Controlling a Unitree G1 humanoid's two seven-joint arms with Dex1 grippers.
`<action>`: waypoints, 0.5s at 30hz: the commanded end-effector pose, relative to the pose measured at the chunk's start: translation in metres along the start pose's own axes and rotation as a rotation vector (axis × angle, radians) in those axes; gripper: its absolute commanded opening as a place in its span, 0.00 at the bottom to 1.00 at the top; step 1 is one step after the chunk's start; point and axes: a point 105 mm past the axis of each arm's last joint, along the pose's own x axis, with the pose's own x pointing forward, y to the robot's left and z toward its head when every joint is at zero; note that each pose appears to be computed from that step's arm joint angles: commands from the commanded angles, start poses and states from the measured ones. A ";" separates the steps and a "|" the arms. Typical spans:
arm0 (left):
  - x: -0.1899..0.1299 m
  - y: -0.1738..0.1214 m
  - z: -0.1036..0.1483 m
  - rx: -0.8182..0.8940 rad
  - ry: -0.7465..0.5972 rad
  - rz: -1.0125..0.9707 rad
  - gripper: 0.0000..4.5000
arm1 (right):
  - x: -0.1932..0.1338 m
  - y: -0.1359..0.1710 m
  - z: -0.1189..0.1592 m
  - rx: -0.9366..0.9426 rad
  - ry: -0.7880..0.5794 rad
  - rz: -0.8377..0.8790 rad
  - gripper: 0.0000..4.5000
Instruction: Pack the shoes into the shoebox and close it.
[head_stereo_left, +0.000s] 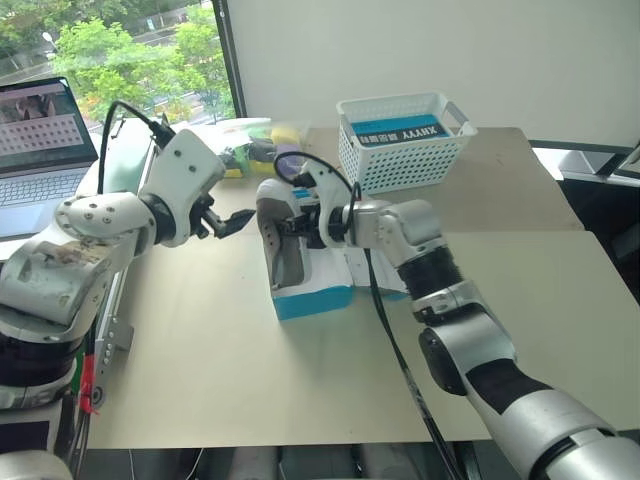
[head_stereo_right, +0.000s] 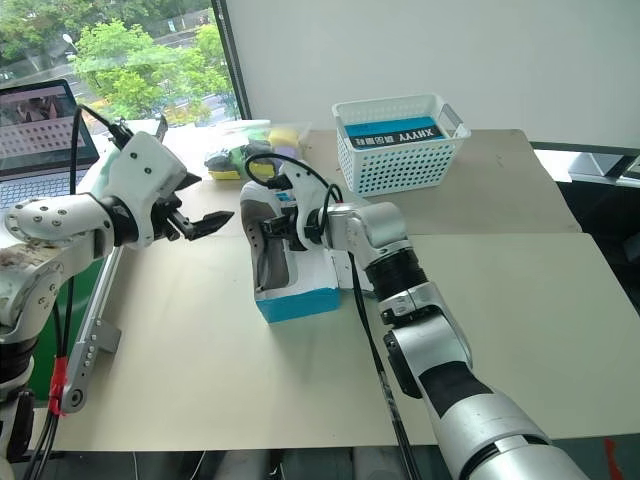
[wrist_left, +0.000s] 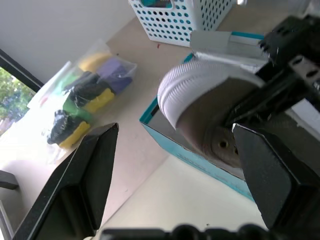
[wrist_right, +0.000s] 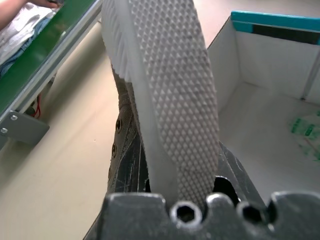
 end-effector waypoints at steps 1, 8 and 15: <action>-0.008 0.014 0.015 0.042 -0.052 0.084 0.86 | -0.004 -0.011 0.015 -0.105 -0.018 -0.051 0.07; -0.008 0.016 0.013 0.038 -0.056 0.123 0.86 | -0.007 -0.036 -0.007 -0.249 0.131 -0.116 0.07; -0.003 0.000 0.013 -0.019 -0.102 0.108 0.86 | -0.004 -0.069 -0.039 -0.398 0.274 -0.238 0.07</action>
